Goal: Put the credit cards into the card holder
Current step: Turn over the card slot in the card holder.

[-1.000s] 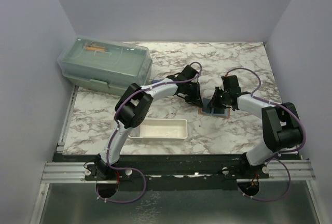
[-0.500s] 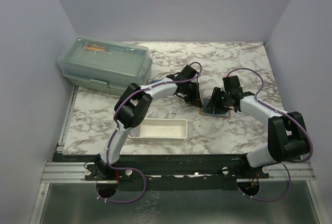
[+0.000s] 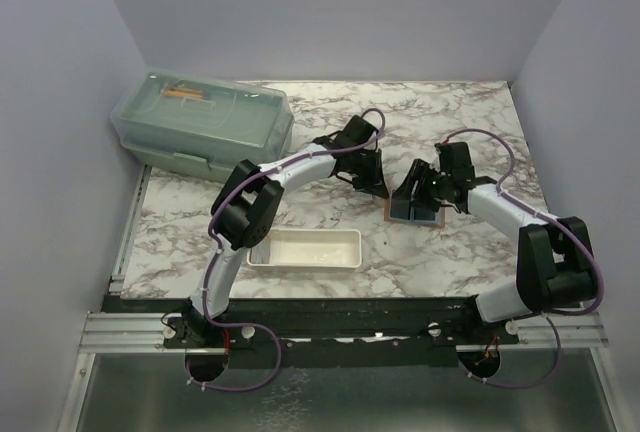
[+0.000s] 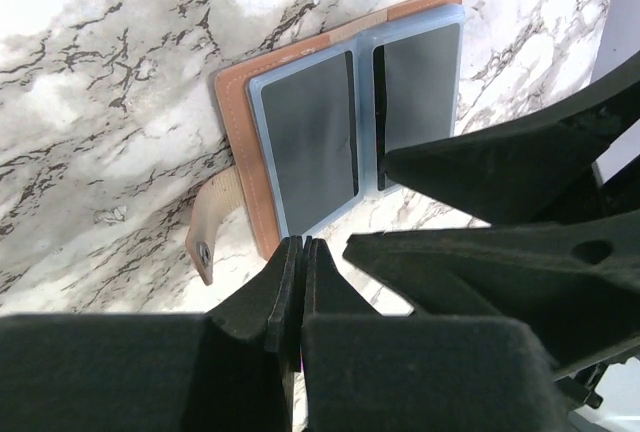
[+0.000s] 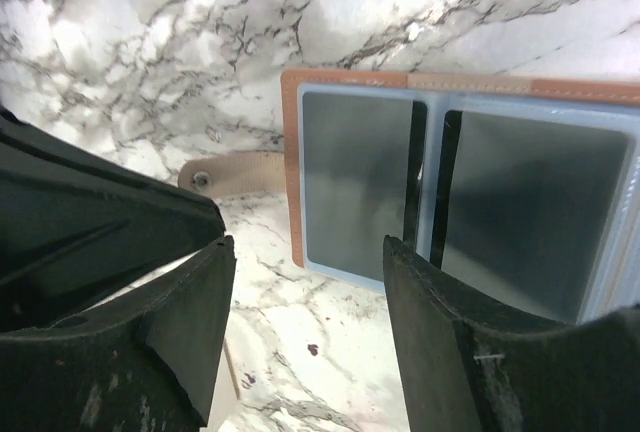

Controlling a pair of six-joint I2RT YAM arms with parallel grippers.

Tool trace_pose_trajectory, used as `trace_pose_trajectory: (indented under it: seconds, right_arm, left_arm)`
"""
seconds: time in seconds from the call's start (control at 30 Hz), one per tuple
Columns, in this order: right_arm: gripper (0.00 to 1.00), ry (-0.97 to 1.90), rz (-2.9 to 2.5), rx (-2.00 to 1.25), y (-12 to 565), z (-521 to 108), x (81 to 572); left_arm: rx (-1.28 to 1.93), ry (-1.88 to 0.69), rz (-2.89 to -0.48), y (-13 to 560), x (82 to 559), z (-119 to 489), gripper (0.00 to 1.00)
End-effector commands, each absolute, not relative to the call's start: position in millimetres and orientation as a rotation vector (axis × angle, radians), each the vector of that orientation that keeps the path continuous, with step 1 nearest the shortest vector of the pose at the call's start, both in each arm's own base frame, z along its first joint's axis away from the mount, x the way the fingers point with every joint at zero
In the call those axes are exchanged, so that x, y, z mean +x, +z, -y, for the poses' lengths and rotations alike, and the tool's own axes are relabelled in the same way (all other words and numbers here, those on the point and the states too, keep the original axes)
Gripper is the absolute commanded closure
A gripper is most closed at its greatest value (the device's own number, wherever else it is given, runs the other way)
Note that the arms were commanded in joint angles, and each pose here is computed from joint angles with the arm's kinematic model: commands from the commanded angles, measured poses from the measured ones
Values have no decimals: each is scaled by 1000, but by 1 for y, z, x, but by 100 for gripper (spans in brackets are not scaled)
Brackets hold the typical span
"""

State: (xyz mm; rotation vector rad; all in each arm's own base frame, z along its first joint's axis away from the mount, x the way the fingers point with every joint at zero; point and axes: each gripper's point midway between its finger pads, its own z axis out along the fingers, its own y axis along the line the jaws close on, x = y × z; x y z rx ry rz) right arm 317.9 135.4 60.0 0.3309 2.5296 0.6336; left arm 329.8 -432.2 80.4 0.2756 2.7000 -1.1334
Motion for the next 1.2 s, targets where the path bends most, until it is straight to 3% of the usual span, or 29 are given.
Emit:
trace_pose_trajectory:
  seconds: [0.0, 0.03, 0.17, 0.33, 0.7, 0.9, 1.17]
  right_arm:
    - [36, 688, -2473, 345, 72, -134, 329]
    - [40, 651, -2493, 339, 69, -129, 329]
    - [60, 578, -2531, 287, 54, -123, 330]
    - [87, 527, -2568, 302, 37, -118, 333]
    - [90, 397, -2594, 338, 27, -100, 324]
    - [90, 386, -2625, 359, 14, -99, 321]
    - [100, 378, -2655, 379, 3, -99, 318]
  left_arm:
    - [310, -1199, -2671, 104, 325, 444, 100]
    - [301, -1194, -2675, 103, 325, 443, 100]
    - [295, -1168, -2681, 94, 330, 444, 81]
    - [312, -1177, -2690, 86, 330, 453, 69]
    - [340, -1133, -2704, 69, 327, 457, 53]
    - [335, -1116, -2705, 66, 328, 456, 50]
    - [337, -1111, -2715, 57, 329, 460, 46]
